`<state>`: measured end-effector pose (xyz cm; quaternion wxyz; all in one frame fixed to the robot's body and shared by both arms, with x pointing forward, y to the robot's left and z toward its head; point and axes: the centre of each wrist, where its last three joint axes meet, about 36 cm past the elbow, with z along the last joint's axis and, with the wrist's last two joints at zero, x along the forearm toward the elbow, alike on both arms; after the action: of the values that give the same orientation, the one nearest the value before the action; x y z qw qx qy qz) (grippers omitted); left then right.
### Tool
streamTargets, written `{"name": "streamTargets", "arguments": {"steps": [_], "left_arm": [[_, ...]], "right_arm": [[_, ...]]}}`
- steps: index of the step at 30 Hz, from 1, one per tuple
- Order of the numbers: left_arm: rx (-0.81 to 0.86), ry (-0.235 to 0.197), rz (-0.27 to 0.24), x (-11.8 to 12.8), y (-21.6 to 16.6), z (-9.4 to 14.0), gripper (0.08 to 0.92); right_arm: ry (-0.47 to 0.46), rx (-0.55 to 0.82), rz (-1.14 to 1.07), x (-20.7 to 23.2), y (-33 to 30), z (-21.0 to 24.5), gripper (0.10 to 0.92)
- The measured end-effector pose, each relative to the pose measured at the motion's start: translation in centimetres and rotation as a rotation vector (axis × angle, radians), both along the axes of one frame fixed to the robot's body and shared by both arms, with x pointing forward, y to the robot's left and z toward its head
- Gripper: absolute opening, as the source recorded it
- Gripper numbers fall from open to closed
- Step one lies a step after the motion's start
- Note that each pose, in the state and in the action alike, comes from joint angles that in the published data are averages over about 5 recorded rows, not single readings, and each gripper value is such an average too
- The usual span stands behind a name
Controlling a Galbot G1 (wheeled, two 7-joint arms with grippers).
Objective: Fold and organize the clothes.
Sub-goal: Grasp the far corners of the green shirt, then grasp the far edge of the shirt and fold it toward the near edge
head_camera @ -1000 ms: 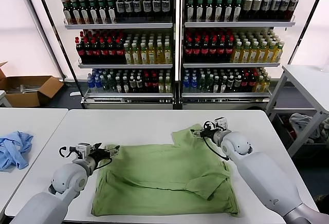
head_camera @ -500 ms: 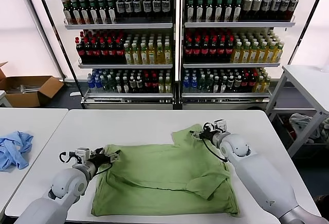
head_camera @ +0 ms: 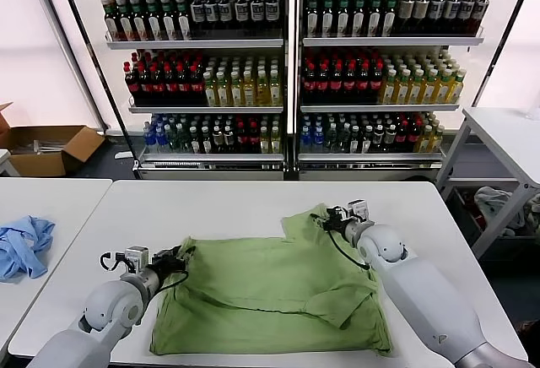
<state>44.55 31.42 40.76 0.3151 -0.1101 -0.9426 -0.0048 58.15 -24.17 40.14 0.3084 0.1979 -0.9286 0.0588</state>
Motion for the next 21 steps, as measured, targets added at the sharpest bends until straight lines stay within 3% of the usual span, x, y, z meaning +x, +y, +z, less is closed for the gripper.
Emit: {"name": "streamTargets", "arguments": {"steps": [5, 10, 21], "left_arm": [[0.002, -0.023, -0.018, -0.1, -0.2, 0.2, 0.111], [0.005, -0.062, -0.023, -0.3, -0.2, 0.6, 0.083], [0.027, -0.17, -0.004, -1.4, -0.1, 1.8, 0.083]], "right_arm": [[-0.01, -0.006, 0.003, -0.6, -0.3, 0.1, 0.228], [-0.037, -0.01, 0.004, -1.5, -0.7, 0.7, 0.113], [-0.17, 0.001, 0.017, -5.3, -2.1, 4.4, 0.106]]}}
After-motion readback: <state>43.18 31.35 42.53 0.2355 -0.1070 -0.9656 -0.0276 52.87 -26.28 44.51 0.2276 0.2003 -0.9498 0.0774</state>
